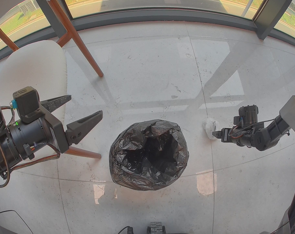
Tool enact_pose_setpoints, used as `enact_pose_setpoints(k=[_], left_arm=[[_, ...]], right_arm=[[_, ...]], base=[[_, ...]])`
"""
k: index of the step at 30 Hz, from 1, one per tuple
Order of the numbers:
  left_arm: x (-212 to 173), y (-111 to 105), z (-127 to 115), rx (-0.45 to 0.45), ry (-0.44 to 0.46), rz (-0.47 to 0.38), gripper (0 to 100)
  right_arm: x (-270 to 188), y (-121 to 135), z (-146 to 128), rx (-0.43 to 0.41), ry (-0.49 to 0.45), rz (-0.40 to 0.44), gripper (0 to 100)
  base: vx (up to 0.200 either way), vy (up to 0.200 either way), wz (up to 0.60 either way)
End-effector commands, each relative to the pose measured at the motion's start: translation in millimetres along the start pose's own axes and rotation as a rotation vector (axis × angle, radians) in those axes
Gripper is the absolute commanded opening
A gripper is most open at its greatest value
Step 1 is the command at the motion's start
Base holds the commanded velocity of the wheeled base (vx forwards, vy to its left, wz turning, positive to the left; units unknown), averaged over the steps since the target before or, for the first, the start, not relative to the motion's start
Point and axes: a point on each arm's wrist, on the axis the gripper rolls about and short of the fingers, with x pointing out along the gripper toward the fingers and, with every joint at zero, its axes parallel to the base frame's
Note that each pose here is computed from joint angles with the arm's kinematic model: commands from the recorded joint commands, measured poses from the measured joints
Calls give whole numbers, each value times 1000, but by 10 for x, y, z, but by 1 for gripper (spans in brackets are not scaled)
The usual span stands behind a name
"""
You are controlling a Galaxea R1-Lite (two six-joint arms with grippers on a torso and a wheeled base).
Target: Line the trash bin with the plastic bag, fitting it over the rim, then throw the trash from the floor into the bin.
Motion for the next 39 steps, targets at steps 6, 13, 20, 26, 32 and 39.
enact_pose_setpoints(k=[6,13,20,26,32,39], left_arm=[[6,-26,-15,-4,4,-14,100],[5,-26,-19,-6,6,-13,100],[11,-15,0,-6,0,-7,100],[7,-12,2,-5,-1,-5,100],[5,56,26,-5,-9,29,100],[3,65,102,1,-36,31,100]], right_arm=[[566,26,-38,26,-5,-19,100],[798,22,15,30,-39,-28,100],[1052,32,30,31,-73,-39,100],[1148,9,19,34,-81,-51,0],[1140,-3,38,38,-86,-54,0],[621,8,393,40,-156,-32,0]], base=[[0,0,0],[0,0,0],[0,0,0],[0,0,0],[0,0,0],[0,0,0]])
